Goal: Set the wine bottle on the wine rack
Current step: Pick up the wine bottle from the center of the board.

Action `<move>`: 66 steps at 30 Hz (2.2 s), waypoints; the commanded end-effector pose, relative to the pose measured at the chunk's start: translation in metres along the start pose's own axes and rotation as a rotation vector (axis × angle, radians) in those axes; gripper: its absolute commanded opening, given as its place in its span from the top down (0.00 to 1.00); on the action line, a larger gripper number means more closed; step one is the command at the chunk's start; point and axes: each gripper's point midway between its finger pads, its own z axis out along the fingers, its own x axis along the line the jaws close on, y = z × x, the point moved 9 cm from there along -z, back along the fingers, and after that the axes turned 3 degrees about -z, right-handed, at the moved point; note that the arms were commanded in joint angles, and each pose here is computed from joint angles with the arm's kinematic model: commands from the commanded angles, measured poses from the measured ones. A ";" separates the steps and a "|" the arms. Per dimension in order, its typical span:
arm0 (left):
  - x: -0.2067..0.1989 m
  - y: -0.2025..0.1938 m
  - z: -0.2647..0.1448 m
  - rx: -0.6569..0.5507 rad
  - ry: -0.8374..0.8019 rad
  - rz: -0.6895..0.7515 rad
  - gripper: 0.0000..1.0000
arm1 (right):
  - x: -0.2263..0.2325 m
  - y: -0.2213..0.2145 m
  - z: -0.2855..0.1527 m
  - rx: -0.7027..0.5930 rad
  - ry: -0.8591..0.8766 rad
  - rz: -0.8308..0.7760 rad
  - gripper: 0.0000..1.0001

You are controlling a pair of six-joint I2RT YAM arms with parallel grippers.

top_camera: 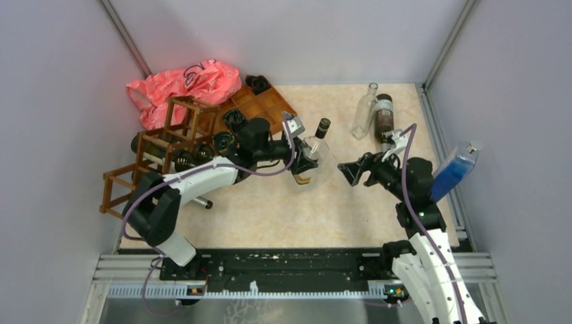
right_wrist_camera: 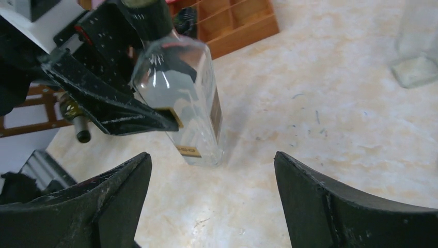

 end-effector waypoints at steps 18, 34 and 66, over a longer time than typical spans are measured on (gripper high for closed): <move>-0.038 -0.015 -0.116 0.585 -0.045 0.302 1.00 | 0.052 0.012 -0.004 0.236 0.496 -0.053 0.08; -0.054 -0.021 -0.095 0.537 -0.192 0.332 1.00 | 0.064 0.001 0.039 0.365 0.534 0.027 0.08; -0.059 -0.040 -0.070 0.530 -0.222 0.313 1.00 | 0.080 -0.039 0.065 0.587 0.494 0.033 0.86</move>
